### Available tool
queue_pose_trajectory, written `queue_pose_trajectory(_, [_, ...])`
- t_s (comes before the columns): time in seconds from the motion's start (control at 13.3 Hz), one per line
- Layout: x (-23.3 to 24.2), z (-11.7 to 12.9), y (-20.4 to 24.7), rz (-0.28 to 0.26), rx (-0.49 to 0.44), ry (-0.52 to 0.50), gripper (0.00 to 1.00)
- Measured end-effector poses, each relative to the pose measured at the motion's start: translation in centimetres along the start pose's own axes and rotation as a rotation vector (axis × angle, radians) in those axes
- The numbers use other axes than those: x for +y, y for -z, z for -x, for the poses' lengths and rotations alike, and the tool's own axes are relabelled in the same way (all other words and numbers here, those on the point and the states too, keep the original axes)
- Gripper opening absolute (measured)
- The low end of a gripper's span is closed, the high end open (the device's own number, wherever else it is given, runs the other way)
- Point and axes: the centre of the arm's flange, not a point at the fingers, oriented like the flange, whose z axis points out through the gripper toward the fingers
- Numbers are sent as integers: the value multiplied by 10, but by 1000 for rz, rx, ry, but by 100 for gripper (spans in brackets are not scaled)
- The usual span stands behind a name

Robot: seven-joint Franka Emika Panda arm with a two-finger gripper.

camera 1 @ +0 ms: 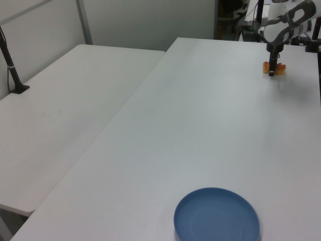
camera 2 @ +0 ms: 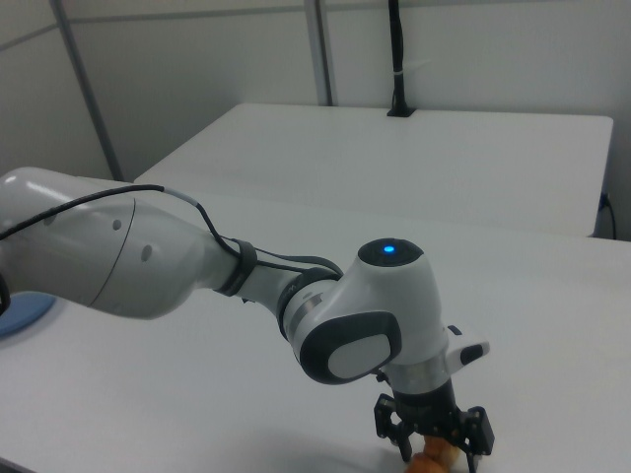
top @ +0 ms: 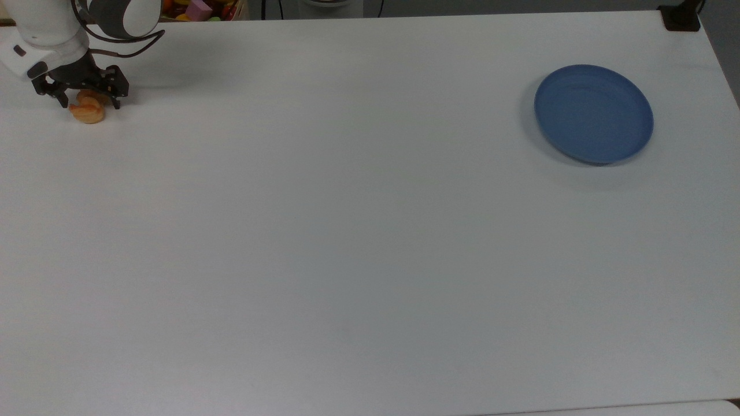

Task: Put the bread on the table
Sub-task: 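Lower the bread roll onto the bare table surface, then open the gripper and raise it away from the bread roll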

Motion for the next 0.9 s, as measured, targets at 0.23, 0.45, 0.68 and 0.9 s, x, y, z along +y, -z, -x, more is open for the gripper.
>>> queue_pose_trajectory(0.23, [0,0,1,1,1,0,100])
queue_pose_trajectory(0.45, [5,-4,15,15,26,-6,100])
queue_pose_trajectory(0.68, [-2,-14,75,-20,84,-121,100])
queue_pose_trajectory(0.9, [-51,-47,190,-105,162,-235,100])
